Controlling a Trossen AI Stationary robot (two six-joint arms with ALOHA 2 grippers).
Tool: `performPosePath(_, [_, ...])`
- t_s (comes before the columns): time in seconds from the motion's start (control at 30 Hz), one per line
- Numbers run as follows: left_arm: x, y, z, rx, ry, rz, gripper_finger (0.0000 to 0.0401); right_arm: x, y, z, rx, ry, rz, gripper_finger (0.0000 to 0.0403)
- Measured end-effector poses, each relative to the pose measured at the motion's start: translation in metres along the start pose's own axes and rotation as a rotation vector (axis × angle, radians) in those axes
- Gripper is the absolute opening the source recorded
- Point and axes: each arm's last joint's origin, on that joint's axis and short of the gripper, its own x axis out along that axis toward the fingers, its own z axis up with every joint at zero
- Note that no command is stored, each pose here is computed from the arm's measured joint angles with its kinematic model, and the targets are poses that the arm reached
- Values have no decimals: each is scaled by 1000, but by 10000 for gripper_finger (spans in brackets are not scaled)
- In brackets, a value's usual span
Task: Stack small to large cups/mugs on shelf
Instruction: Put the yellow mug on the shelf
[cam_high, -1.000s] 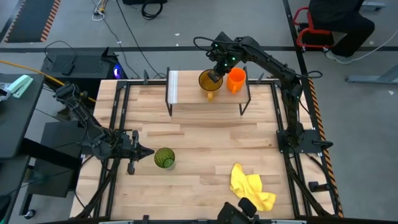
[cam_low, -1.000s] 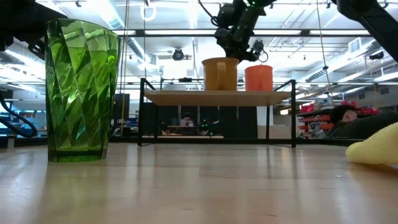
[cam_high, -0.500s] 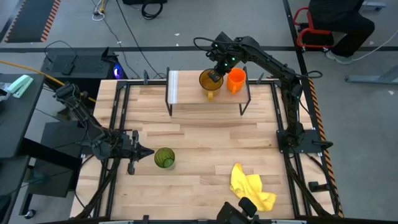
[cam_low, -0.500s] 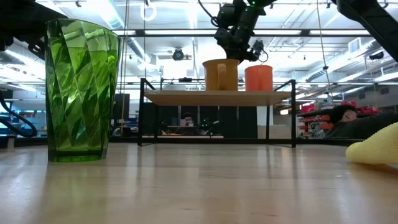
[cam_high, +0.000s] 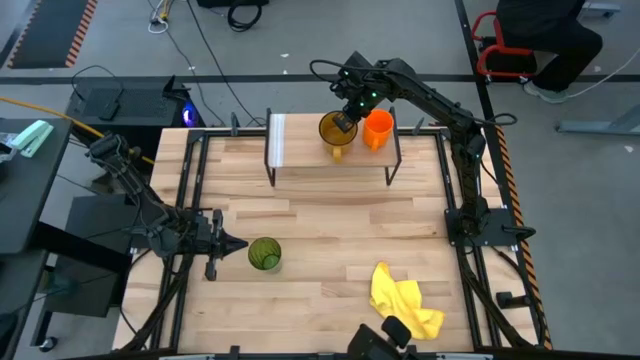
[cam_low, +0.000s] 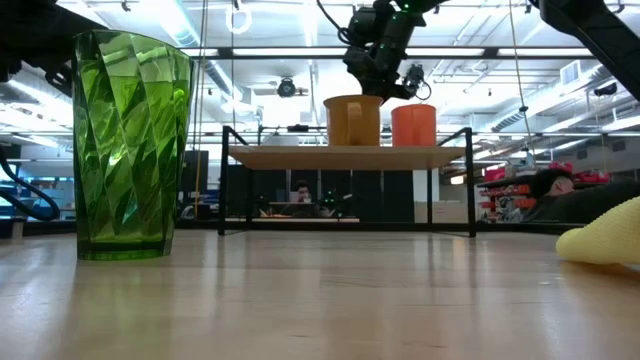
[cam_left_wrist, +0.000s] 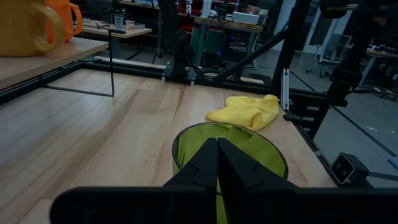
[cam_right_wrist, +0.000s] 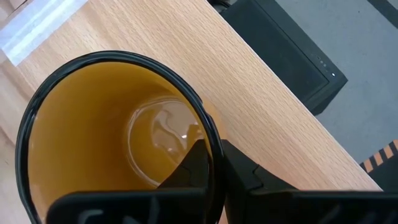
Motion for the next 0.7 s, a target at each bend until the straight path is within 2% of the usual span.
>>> performPosePath(0.7, [0,0,0,-5,0,0,22,-1,0,2,-10,-23,-1,79])
